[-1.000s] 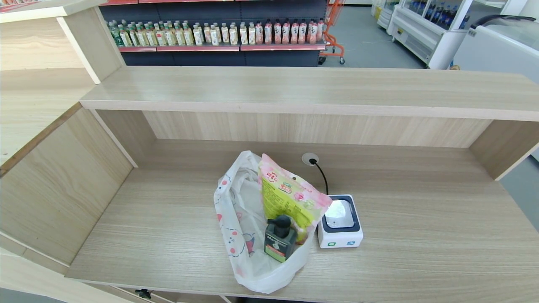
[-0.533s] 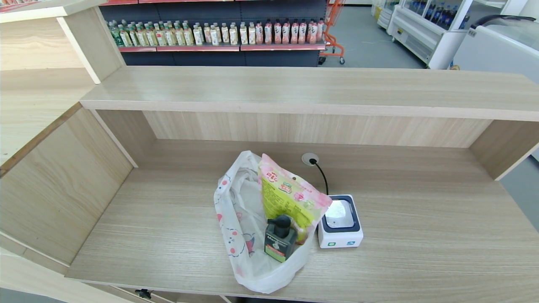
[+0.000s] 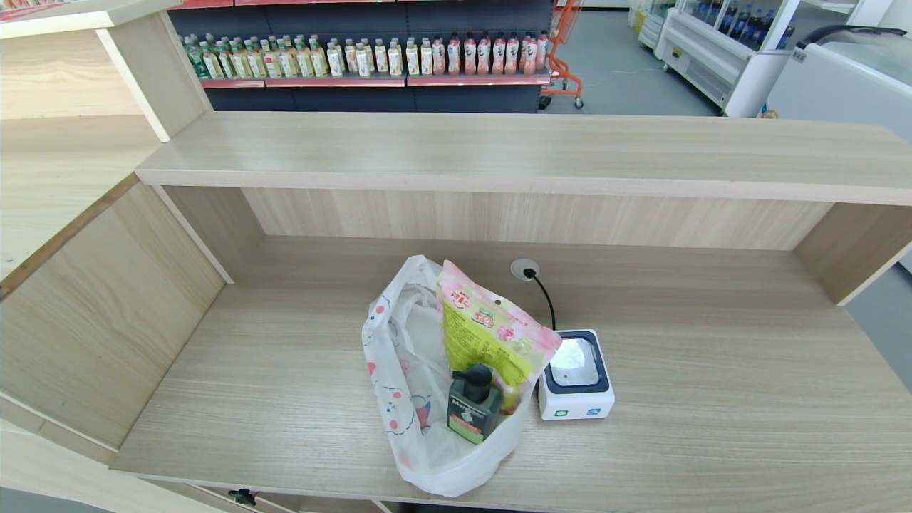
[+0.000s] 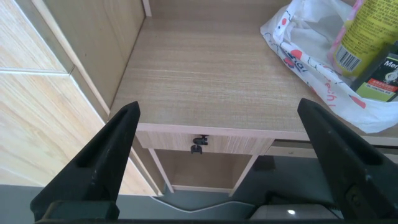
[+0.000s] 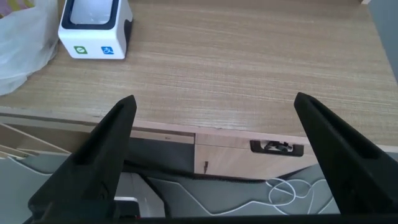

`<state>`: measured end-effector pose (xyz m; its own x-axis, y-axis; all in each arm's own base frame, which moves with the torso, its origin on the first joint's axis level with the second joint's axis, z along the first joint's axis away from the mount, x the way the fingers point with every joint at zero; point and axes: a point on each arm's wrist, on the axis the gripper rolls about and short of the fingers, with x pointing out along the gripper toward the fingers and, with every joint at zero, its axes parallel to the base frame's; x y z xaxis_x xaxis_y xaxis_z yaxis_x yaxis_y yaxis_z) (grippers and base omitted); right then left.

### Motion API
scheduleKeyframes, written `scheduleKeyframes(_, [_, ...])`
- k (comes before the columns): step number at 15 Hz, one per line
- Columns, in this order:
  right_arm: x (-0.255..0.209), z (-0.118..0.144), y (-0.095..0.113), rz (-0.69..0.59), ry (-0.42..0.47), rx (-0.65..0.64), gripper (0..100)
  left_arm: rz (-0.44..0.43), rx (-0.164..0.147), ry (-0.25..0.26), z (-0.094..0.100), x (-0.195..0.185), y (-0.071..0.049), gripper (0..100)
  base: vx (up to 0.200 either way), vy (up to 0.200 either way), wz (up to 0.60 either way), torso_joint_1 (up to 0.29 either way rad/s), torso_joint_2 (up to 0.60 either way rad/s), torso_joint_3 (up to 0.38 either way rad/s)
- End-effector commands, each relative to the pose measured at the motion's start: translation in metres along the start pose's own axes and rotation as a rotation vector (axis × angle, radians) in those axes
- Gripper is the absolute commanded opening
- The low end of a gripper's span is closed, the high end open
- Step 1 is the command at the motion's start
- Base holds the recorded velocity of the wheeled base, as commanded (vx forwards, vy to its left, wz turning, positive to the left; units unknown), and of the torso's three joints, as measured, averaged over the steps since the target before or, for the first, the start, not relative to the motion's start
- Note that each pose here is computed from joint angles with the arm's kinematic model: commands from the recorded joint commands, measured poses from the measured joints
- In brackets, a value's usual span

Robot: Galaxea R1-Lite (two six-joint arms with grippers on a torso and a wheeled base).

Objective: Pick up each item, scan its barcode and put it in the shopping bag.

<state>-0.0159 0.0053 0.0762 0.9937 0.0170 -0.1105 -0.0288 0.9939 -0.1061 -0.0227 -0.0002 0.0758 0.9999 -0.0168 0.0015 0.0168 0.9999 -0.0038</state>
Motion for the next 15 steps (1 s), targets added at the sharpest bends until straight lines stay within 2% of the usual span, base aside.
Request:
scheduleKeyframes(1, [0.0004,0.0,-0.0001,0.001,0.006,0.001,100,0.0,-0.001,0.0,0.0,0.0,0.0,100,0.0,0.0,0.0,0.0,0.0,0.0])
scheduleKeyframes(12, [0.0004,-0.0001,0.0,0.002,0.008,0.002,100,0.001,-0.008,0.0,0.0,0.0,0.0,100,0.0,0.0,0.0,0.0,0.0,0.0])
scheduleKeyframes(15, [0.0004,-0.0001,0.0,0.002,0.008,0.002,100,0.001,-0.004,0.0,0.0,0.0,0.0,100,-0.2,-0.2,0.0,0.009,0.0,0.004])
